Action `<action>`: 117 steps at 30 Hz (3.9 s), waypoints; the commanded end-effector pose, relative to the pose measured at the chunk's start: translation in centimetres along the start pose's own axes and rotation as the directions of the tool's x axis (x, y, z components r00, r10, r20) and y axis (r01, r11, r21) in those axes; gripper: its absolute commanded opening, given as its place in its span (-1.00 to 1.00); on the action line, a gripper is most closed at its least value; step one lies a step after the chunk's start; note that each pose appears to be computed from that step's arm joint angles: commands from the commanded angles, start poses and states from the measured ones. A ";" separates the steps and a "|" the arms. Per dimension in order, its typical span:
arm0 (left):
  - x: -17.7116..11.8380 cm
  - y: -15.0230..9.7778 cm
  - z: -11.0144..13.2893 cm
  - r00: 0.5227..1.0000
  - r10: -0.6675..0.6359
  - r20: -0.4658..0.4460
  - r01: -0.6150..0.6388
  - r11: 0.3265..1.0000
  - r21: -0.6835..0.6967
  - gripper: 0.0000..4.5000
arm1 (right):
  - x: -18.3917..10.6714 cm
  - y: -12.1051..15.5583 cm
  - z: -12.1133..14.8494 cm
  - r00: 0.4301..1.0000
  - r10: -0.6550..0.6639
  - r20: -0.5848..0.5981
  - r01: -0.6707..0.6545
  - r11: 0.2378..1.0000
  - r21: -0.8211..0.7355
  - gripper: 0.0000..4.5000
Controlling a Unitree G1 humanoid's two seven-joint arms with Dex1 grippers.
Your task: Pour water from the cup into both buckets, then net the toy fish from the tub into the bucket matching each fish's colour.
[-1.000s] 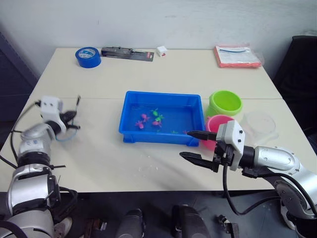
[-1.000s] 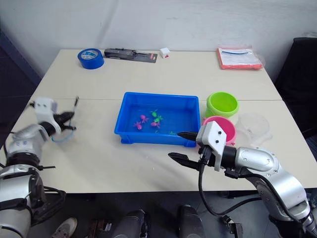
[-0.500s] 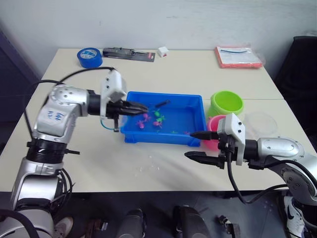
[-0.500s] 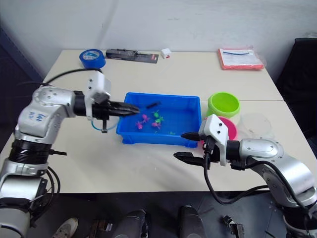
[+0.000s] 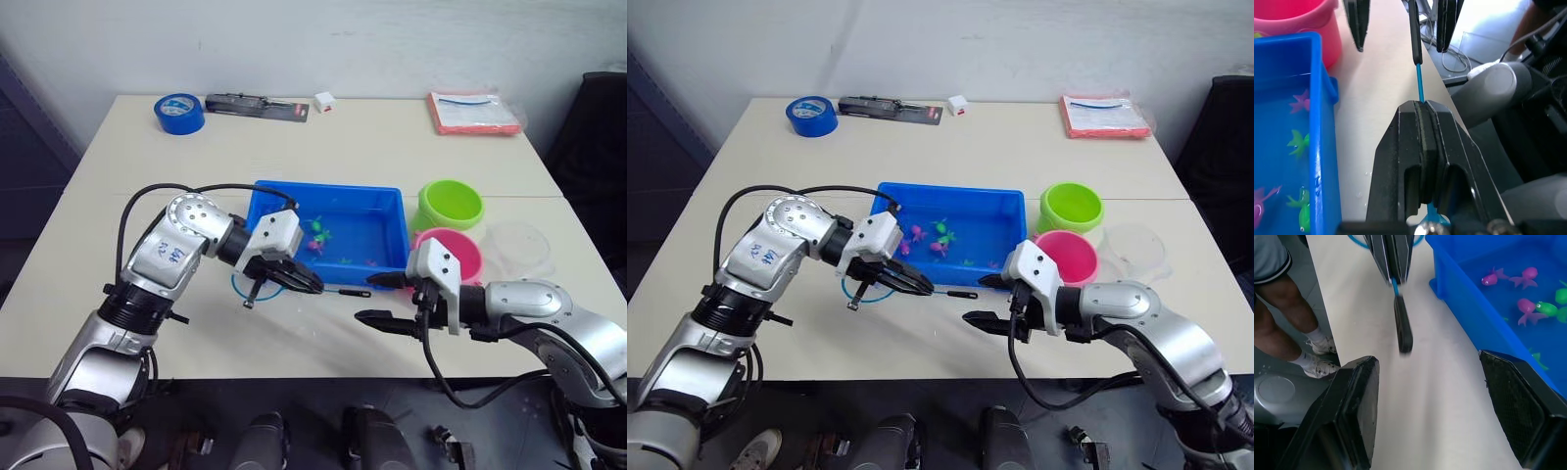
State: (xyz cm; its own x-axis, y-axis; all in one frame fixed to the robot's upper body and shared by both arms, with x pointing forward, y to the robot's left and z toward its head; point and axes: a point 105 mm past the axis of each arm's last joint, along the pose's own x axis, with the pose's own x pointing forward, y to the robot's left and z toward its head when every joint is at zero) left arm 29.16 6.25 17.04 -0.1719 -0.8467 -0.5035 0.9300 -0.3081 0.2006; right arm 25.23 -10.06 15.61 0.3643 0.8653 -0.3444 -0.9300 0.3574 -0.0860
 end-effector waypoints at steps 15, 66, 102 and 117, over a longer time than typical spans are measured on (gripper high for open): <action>1.0 1.0 0.7 1.000 -0.001 0.016 0.000 0.999 0.053 -1.00 | 0.8 1.4 1.1 0.998 0.059 0.027 -0.058 0.998 -0.040 0.60; -14.4 -3.2 -2.8 0.816 0.567 -0.114 -0.567 0.746 -0.350 1.00 | -3.3 -7.5 5.9 0.952 -0.306 0.013 0.276 0.837 -0.473 -0.65; -10.9 -2.1 -1.7 0.856 0.516 0.013 -0.506 0.844 -0.179 1.00 | -4.8 -11.7 1.8 0.813 -0.446 -0.375 -0.228 0.350 -0.909 -0.65; -10.8 -2.5 -1.4 0.840 0.542 0.026 -0.527 0.826 -0.200 1.00 | -4.3 -8.5 0.0 0.831 -0.227 -0.509 -0.370 0.458 -0.808 -0.65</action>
State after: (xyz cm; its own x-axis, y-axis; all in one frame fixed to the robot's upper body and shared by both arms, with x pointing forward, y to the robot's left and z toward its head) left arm 29.42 16.76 19.75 0.3412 -0.8822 -0.3244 0.9331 0.2761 0.2304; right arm 32.40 -17.41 18.10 0.5321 0.4348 -0.7265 -0.5815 -0.4359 -0.6869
